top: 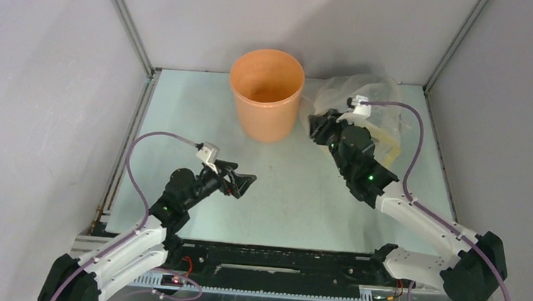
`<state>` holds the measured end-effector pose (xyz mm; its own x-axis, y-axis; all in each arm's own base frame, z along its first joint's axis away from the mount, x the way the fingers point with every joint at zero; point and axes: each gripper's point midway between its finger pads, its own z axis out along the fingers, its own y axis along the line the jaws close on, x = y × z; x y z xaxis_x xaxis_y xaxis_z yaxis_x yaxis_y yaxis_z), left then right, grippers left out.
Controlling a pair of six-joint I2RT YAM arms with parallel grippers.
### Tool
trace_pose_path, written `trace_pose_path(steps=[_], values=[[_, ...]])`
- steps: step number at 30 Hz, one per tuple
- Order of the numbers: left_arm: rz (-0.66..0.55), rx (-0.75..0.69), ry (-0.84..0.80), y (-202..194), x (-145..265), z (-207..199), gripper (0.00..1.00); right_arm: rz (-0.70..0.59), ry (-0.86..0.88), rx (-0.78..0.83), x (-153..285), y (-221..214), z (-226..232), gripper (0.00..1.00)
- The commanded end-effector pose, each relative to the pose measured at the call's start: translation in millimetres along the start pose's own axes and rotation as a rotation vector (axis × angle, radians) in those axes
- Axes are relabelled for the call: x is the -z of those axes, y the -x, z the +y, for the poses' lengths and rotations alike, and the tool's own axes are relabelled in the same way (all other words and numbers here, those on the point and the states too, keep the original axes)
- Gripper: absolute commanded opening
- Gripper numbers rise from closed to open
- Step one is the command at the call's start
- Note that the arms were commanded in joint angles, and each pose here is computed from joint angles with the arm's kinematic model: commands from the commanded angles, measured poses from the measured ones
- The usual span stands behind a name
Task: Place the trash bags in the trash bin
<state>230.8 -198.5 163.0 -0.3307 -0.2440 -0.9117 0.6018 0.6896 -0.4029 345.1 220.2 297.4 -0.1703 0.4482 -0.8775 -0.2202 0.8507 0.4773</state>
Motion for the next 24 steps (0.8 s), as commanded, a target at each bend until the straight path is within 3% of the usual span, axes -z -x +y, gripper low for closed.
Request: trace_pose_path(steps=[1,2,3,9,14,20,24], values=[[-0.044,-0.073,-0.066,17,-4,-17,0.98,0.154,0.038,0.117,18,-34,-3,0.51],[-0.042,-0.075,-0.071,17,-4,-19,0.98,0.163,0.010,0.126,24,-33,-11,0.64],[-0.042,-0.080,-0.074,17,-4,-20,0.98,0.177,-0.027,0.141,27,-35,-21,0.69],[-0.053,-0.114,-0.078,16,-6,-29,0.97,0.209,-0.066,0.057,51,-40,-76,0.65],[-0.047,-0.190,0.018,30,-24,-49,0.97,0.149,-0.106,-0.003,62,-42,-119,0.67],[0.022,-0.367,0.078,44,-67,-75,0.95,0.113,-0.162,-0.047,66,-46,-155,0.62],[0.077,-0.479,0.060,54,-108,-92,0.89,0.038,-0.224,-0.056,78,-40,-171,0.64]])
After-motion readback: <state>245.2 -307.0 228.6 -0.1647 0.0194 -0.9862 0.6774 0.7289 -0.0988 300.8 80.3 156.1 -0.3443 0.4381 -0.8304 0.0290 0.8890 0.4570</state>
